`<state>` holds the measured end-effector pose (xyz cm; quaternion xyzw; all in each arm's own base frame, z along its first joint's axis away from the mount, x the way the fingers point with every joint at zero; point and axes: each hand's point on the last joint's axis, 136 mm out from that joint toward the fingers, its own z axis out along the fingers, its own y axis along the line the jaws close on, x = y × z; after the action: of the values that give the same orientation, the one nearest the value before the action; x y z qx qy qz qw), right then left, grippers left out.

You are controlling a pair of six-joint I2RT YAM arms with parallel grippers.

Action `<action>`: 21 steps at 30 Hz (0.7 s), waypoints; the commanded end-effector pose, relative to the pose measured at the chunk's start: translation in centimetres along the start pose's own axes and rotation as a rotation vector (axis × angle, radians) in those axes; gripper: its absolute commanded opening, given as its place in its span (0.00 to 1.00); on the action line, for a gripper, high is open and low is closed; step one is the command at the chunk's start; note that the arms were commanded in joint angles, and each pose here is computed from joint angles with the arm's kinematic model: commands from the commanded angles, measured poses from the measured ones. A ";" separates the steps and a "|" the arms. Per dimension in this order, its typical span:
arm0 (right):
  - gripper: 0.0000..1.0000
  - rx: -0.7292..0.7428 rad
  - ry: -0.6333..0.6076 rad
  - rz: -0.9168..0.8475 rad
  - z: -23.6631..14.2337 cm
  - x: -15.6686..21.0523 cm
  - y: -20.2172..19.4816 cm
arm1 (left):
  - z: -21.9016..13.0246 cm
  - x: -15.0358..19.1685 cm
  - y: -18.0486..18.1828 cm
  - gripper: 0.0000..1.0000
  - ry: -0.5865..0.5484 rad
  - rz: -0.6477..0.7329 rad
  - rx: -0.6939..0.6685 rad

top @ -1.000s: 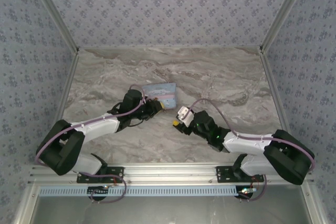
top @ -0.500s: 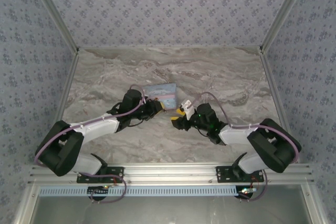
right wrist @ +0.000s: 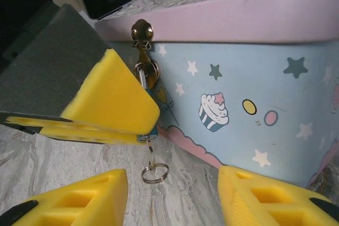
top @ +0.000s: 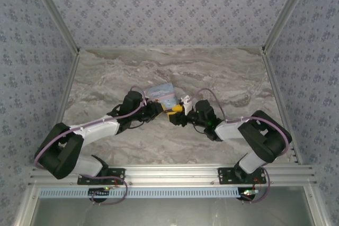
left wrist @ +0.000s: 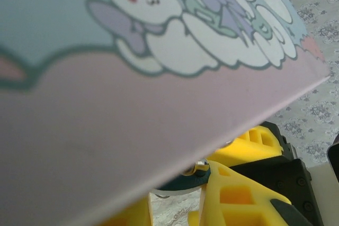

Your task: Unlock the padlock with the key

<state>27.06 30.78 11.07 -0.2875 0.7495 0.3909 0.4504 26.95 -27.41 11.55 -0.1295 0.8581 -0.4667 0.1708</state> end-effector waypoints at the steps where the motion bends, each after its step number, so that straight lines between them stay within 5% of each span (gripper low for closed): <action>1: 0.48 -0.019 -0.043 0.011 0.5 -1.6 0.3 | -1.0 -0.7 -2.8 0.20 -0.026 0.056 0.095; 21: 0.36 -0.022 -0.015 0.023 1.8 -0.5 0.4 | -1.0 -0.7 -2.5 0.20 -0.029 0.050 0.092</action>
<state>27.42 31.84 10.22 -0.2810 0.7547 0.3994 0.4380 26.79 -27.29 11.35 -0.1303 0.8589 -0.4654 0.1694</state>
